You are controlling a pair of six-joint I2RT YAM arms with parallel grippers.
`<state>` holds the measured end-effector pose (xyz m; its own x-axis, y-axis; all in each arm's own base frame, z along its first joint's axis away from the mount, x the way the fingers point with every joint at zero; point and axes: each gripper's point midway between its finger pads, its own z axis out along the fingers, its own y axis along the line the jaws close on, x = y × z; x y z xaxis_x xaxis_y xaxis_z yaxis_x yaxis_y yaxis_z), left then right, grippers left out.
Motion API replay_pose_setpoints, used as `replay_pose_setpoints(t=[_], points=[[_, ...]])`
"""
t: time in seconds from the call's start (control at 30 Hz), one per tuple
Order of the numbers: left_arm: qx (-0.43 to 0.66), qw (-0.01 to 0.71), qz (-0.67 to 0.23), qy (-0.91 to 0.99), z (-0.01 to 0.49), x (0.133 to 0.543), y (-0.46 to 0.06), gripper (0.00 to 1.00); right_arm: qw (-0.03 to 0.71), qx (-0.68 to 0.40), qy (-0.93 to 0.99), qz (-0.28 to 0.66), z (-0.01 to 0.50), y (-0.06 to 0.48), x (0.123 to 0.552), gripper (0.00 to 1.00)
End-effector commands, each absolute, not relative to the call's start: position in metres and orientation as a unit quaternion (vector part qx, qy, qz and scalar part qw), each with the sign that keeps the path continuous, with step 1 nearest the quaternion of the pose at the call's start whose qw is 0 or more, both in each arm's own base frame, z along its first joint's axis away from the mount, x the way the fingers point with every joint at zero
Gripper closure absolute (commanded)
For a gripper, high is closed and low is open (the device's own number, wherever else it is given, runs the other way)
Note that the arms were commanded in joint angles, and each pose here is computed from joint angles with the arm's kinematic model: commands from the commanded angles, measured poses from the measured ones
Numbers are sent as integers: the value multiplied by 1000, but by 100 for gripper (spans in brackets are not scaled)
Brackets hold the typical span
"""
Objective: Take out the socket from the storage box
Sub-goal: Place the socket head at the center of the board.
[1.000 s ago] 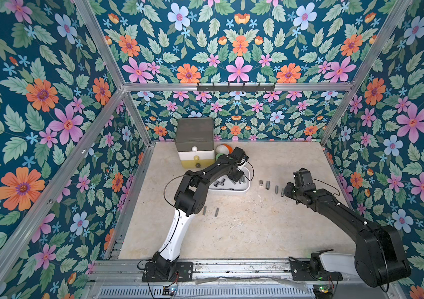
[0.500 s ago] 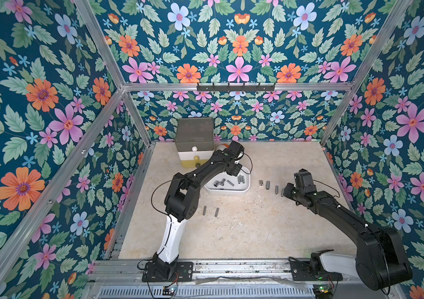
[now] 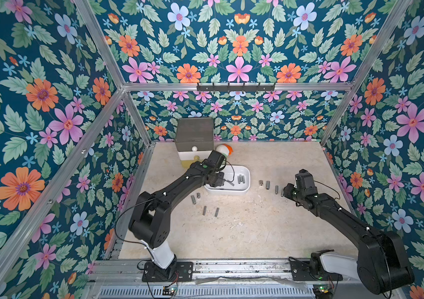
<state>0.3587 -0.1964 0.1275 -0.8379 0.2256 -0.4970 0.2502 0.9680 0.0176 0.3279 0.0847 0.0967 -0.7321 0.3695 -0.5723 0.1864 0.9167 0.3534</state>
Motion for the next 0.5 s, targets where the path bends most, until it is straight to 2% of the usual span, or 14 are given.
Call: replay_pose_setpoints(t=[0.0,0.23,0.47], points=[[20,265,-14,964,118,344,-159,84,346,150,915,145,103,86,331,64],[-96,262,13,960,81,304,-100,84,347,149,914,147,105,87,330,64],[-139,252,31,957,55,297,-75,84,347,150,914,146,105,86,330,64]])
